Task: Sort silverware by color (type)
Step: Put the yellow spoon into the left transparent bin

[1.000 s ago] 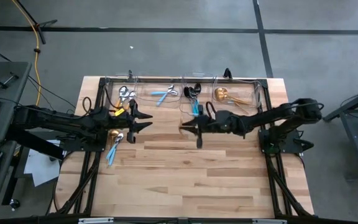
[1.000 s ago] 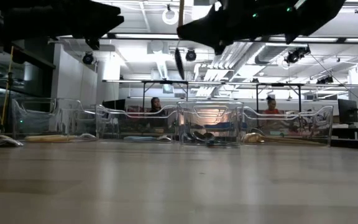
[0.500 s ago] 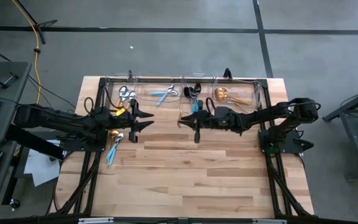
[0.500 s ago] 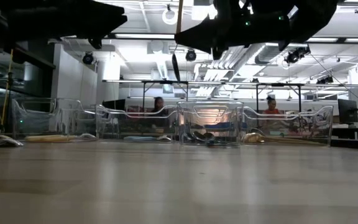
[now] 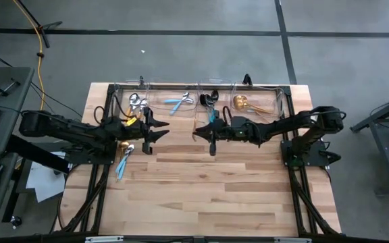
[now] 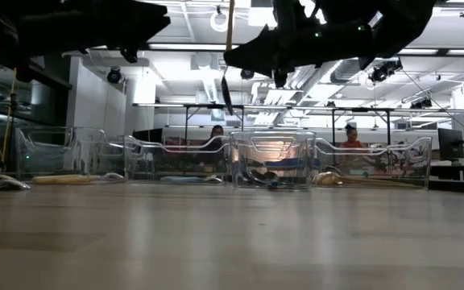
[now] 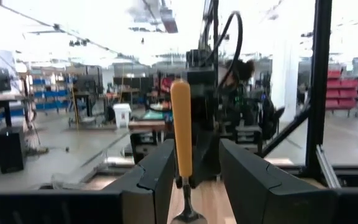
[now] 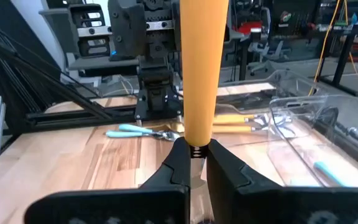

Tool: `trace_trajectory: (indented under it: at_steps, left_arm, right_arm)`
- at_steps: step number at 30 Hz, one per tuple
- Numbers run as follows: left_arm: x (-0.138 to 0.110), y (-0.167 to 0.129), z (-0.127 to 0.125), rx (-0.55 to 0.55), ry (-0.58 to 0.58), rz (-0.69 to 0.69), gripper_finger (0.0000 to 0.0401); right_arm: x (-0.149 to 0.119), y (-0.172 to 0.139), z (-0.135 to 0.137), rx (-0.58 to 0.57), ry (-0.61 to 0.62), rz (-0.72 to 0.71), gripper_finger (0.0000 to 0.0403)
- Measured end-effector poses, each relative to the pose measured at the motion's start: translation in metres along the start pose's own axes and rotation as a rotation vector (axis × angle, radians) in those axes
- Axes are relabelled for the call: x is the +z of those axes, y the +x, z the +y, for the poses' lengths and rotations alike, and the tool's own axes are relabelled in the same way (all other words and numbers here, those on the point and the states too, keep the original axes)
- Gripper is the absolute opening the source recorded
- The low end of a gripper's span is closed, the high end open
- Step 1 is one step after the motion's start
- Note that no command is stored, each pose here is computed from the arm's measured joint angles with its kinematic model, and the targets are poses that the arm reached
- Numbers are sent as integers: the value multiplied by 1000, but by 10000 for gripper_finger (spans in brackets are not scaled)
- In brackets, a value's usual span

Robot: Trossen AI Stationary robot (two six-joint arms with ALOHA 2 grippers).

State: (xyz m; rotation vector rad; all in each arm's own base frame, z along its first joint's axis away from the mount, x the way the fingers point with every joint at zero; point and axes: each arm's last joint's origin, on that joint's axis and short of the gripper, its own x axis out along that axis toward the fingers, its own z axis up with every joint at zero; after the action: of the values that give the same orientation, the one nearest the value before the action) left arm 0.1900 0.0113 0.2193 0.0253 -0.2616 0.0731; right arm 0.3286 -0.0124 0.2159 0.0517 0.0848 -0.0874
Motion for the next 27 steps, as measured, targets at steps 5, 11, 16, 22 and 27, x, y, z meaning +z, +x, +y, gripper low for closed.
trace_trajectory:
  at_steps: [5,11,16,22,27]
  left_arm:
    - [-3,19,0,3,-13,37,120]
    - [-15,41,-1,1,-14,131,120]
    - [-19,49,-1,0,-14,146,120]
    - [-25,58,-1,-2,-32,172,120]
    - [-26,62,-1,-4,-8,176,117]
  right_arm:
    - [-3,18,5,8,12,54,10]
    - [-2,34,8,13,-11,87,10]
    - [-4,35,7,11,-12,105,10]
    - [-4,34,8,30,-12,114,10]
    - [-5,34,8,30,-15,119,10]
